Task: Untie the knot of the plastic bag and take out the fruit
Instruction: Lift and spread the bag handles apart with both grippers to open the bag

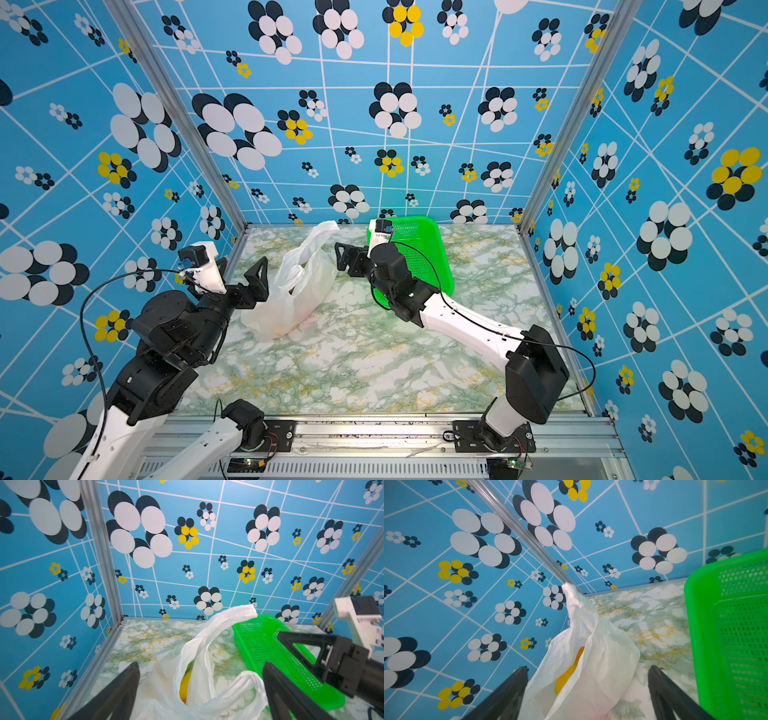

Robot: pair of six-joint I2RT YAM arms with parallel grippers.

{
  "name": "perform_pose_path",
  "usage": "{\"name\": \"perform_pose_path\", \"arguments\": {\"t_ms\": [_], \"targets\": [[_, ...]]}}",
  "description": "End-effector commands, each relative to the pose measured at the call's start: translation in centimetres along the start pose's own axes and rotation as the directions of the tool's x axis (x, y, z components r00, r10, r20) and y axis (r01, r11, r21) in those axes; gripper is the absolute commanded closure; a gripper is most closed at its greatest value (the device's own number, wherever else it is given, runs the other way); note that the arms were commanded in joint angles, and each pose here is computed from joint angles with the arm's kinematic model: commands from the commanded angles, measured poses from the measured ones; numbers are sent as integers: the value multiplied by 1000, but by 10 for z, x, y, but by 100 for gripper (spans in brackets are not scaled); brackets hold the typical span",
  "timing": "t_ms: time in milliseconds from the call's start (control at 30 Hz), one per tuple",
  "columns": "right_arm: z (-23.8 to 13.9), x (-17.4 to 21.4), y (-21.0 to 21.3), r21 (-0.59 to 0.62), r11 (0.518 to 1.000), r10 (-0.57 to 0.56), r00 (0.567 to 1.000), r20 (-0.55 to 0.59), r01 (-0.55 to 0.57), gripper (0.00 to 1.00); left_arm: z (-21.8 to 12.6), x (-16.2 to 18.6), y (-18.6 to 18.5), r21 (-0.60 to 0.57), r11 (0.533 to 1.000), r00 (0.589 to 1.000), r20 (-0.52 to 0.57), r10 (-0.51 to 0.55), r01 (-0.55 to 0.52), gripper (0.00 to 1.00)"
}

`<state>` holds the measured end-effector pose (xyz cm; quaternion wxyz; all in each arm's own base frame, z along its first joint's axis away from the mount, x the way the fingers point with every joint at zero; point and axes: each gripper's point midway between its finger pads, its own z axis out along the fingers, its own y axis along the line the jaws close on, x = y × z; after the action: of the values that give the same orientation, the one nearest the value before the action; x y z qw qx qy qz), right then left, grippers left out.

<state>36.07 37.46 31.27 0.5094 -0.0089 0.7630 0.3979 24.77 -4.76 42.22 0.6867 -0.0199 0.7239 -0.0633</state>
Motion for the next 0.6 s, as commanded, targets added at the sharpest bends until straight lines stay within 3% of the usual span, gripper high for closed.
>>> {"name": "perform_pose_path", "arguments": {"t_ms": [0,200,400,567], "targets": [[19,34,15,-69,994,84,994,-65,-89,8,3,7,18,-110,992,998,-31,60,-63,4],[72,67,23,-72,989,112,976,-187,-127,11,13,38,17,-109,992,995,-86,50,-60,3],[115,84,18,-36,990,125,969,-215,-136,14,20,52,24,-142,989,993,-116,33,-49,3],[145,112,3,-8,987,155,949,-274,-163,36,21,62,40,-188,982,994,-101,-44,24,4]]}}
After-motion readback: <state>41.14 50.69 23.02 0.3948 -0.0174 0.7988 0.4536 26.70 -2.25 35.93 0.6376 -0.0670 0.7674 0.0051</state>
